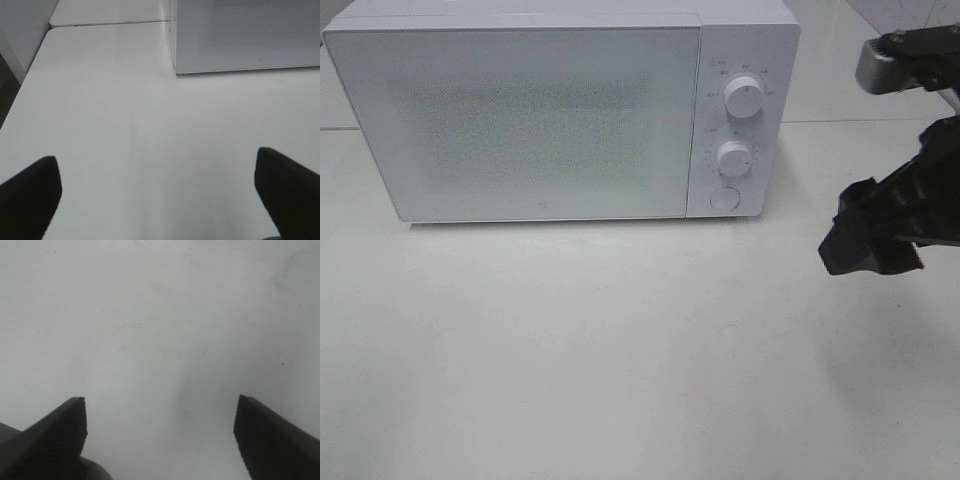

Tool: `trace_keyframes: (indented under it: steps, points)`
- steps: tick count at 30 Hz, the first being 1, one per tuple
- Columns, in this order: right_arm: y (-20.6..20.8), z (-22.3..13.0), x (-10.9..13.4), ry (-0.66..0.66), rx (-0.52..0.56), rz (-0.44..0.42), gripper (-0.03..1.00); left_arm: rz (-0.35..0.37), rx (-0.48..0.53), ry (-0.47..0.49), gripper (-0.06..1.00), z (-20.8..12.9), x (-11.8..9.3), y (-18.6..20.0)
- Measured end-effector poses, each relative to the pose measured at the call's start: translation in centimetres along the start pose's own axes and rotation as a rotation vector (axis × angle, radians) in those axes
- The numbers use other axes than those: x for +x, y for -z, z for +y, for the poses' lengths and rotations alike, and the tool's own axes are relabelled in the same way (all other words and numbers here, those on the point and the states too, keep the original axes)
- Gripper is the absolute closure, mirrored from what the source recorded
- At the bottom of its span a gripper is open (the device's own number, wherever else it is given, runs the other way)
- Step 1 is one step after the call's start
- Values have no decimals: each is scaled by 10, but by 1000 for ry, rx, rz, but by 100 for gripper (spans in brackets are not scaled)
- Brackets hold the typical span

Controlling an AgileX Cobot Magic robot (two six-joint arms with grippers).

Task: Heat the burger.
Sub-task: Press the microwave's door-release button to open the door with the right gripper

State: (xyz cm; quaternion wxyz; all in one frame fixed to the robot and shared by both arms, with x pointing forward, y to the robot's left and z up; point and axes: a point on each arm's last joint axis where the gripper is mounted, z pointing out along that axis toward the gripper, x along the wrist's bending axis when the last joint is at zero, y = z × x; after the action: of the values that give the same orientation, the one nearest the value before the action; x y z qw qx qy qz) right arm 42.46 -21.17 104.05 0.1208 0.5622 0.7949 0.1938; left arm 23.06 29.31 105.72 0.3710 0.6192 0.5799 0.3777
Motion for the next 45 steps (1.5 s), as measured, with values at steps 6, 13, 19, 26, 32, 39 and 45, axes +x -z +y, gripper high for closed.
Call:
trace_keyframes:
  steps: [6, 13, 19, 26, 32, 39, 45]
  points:
    - [38, -18, -3, 7, -56, -2, 18, 0, 0, 0, -3, 0, 0, 0]
    - [68, -48, -17, -37, -112, -37, 19, 0, 0, 0, -3, 0, 0, 0]
    - [90, -86, -27, -101, -183, -90, 19, 0, 0, 0, -3, 0, 0, 0]
    - [124, -134, -25, -161, -377, -137, 20, 0, 0, 0, -3, 0, 0, 0]
    - [139, -164, -22, -184, -523, -188, 20, 0, 0, 0, -3, 0, 0, 0]
    - [148, -187, -19, -190, -648, -225, 20, 0, 0, 0, -3, 0, 0, 0]
    - [134, -193, -19, -189, -631, -222, 20, 0, 0, 0, -3, 0, 0, 0]
